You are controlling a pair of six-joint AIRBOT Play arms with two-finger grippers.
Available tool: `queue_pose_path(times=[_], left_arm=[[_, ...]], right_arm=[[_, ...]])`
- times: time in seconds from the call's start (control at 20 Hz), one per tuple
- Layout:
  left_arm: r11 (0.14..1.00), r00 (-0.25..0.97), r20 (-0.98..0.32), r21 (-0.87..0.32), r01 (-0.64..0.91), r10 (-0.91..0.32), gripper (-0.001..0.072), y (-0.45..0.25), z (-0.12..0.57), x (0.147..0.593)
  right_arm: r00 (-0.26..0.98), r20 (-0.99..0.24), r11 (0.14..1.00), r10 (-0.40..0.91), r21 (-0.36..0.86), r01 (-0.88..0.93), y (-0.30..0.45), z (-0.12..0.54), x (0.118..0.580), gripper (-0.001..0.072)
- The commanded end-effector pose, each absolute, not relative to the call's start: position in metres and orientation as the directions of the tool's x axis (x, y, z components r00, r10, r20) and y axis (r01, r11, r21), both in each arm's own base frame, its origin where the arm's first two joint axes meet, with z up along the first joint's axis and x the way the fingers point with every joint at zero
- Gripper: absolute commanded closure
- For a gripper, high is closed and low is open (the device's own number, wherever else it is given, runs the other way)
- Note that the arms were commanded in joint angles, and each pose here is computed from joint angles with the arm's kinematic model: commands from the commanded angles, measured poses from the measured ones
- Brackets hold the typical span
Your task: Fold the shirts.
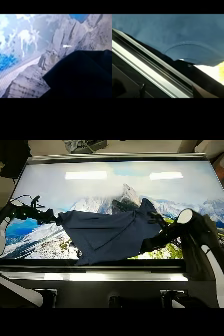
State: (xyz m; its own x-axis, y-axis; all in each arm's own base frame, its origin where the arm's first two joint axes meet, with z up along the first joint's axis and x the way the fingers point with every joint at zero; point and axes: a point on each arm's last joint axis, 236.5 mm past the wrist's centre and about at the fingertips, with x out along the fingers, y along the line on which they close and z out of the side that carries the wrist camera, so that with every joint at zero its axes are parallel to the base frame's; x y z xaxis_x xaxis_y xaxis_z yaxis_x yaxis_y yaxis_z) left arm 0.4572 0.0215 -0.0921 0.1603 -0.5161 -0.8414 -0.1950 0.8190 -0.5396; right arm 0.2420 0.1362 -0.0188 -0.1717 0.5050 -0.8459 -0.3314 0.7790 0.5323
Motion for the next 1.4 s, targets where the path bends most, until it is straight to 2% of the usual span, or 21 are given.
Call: queue_pose_path(times=[0.0,0.1,0.4,0.6,0.75,0.8,0.85,0.9,0.95,1.05,1.15,1.25,1.35], left_arm=[[0.821,0.166,-0.837,-0.545,-0.172,-0.521,0.0678,0.020,-0.082,0.456],[0.827,0.162,-0.836,-0.546,-0.135,-0.525,0.0677,0.018,-0.077,0.454],[0.818,0.108,-0.826,-0.564,-0.112,-0.554,0.0677,0.011,-0.072,0.441],[0.799,0.125,-0.806,-0.591,-0.109,-0.579,0.0677,0.005,-0.063,0.444],[0.790,0.131,-0.796,-0.604,-0.108,-0.591,0.0677,0.002,-0.060,0.445],[0.782,0.130,-0.789,-0.613,-0.108,-0.601,0.0677,-0.001,-0.058,0.445],[0.774,0.125,-0.781,-0.624,-0.107,-0.612,0.0677,-0.003,-0.056,0.444],[0.770,0.119,-0.777,-0.629,-0.103,-0.619,0.0677,-0.005,-0.052,0.442],[0.768,0.138,-0.771,-0.635,-0.088,-0.621,0.0677,-0.006,-0.044,0.444],[0.766,0.289,-0.730,-0.643,0.020,-0.620,0.0678,-0.008,0.001,0.467],[0.737,0.564,-0.563,-0.664,0.126,-0.604,0.0678,-0.005,0.095,0.505],[0.700,0.842,-0.255,-0.689,0.187,-0.475,0.0678,0.021,0.232,0.524],[0.694,0.966,0.024,-0.692,0.201,-0.257,0.0679,0.066,0.354,0.495]], right_arm=[[-0.131,-0.738,0.718,0.662,0.674,-0.171,0.172,-0.048,0.222,0.0004],[-0.053,-0.697,0.691,0.715,0.716,-0.101,0.184,-0.058,0.228,0.0004],[0.055,-0.720,0.722,0.692,0.691,-0.034,0.208,-0.081,0.237,0.0001],[0.270,-0.757,0.782,0.595,0.623,0.022,0.225,-0.089,0.277,0.0010],[0.248,-0.770,0.784,0.588,0.618,0.061,0.231,-0.099,0.271,0.0057],[0.216,-0.778,0.786,0.590,0.614,0.063,0.232,-0.104,0.264,0.0252],[0.204,-0.779,0.792,0.593,0.610,0.031,0.232,-0.105,0.262,0.0624],[0.210,-0.775,0.796,0.596,0.605,-0.027,0.233,-0.100,0.264,0.0672],[0.231,-0.772,0.806,0.592,0.572,-0.152,0.233,-0.090,0.272,0.0673],[0.310,-0.767,0.804,0.562,0.419,-0.422,0.229,-0.049,0.298,0.0673],[0.482,-0.737,0.797,0.473,0.126,-0.590,0.209,0.028,0.340,0.0673],[0.725,-0.620,0.820,0.299,-0.222,-0.527,0.161,0.147,0.382,0.0673],[0.920,-0.386,0.842,0.075,-0.469,-0.265,0.090,0.292,0.386,0.0673]])
